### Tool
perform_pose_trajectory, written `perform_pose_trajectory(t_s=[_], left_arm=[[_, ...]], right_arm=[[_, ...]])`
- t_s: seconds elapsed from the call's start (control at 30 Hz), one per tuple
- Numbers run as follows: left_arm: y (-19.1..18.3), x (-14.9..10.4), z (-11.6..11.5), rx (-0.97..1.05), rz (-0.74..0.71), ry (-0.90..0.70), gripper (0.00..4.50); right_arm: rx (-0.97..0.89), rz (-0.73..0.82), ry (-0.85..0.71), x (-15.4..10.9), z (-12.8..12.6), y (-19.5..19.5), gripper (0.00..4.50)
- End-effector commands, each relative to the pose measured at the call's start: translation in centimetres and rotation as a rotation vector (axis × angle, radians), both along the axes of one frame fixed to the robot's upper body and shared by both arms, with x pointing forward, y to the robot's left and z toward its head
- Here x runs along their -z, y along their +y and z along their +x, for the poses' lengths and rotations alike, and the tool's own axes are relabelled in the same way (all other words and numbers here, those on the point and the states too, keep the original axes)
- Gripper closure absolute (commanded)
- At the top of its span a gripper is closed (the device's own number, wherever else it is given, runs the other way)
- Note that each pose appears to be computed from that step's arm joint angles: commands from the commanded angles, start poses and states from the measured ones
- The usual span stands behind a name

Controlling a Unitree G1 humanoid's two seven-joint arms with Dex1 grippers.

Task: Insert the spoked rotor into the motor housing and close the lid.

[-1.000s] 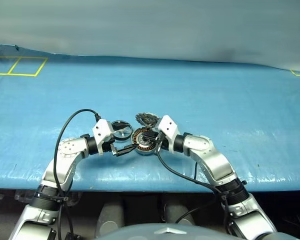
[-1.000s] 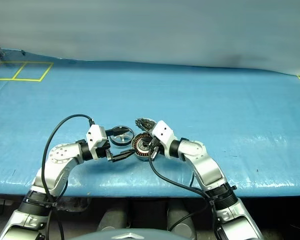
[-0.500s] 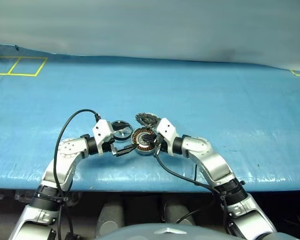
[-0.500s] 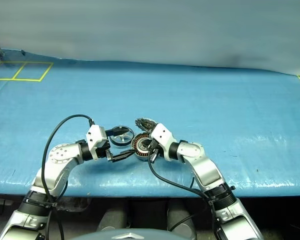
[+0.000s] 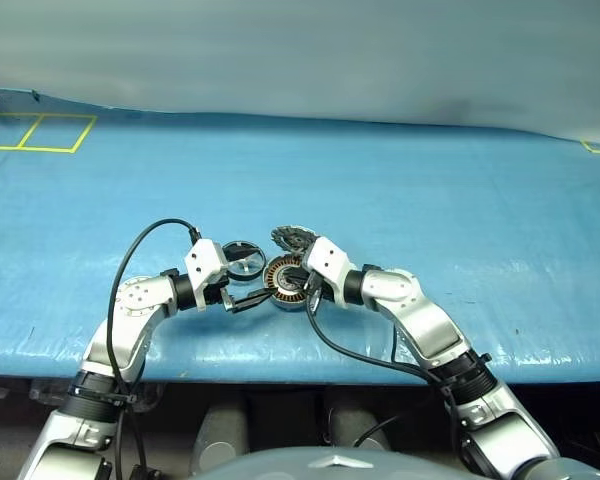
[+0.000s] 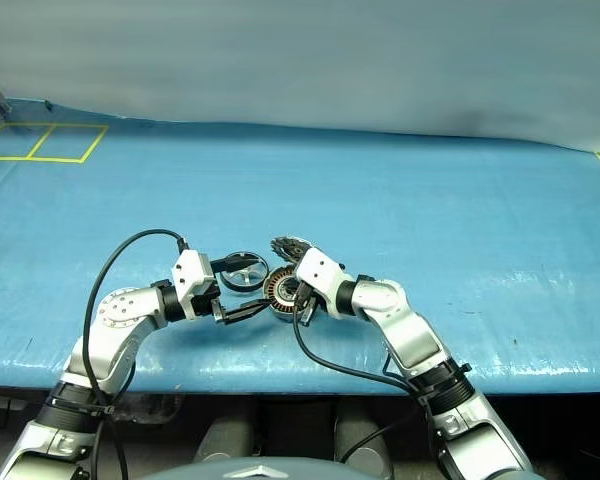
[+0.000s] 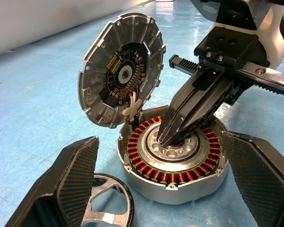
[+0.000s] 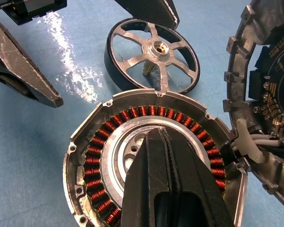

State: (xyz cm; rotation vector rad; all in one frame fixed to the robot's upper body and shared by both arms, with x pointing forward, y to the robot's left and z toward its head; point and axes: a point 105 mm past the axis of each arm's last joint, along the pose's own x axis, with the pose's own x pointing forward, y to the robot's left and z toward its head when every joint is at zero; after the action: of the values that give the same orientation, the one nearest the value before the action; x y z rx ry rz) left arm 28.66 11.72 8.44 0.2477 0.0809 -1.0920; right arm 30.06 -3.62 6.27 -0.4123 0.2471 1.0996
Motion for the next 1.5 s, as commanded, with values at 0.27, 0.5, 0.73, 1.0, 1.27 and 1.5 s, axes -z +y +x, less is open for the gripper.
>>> perform_pose_trajectory(t_s=[0.27,0.5,0.73,1.0,1.27,1.5], left_arm=[[0.6,-1.0,0.2,-0.023,-0.007,-0.05,0.0],[0.5,-1.1,0.2,-0.017,-0.005,-0.052,0.0],[0.4,-1.2,0.2,-0.011,-0.007,-0.05,0.0],[0.4,-1.2,0.2,-0.013,-0.006,-0.049,0.0],[0.5,-1.2,0.2,-0.012,-0.004,-0.048,0.0],[0.5,-1.2,0.3,-0.01,-0.004,-0.049,0.0]], right_arm=[[0.0,-0.197,0.119,5.5,-1.6,-2.0,4.47],[0.035,-0.23,0.146,7.1,-1.8,-2.7,4.47],[0.051,-0.231,0.161,7.9,-1.9,-2.6,4.47],[0.04,-0.245,0.166,8.4,-2.2,-2.5,4.47],[0.058,-0.267,0.187,9.3,-2.7,-3.0,4.47],[0.107,-0.141,0.169,7.4,-2.1,-2.4,4.47]])
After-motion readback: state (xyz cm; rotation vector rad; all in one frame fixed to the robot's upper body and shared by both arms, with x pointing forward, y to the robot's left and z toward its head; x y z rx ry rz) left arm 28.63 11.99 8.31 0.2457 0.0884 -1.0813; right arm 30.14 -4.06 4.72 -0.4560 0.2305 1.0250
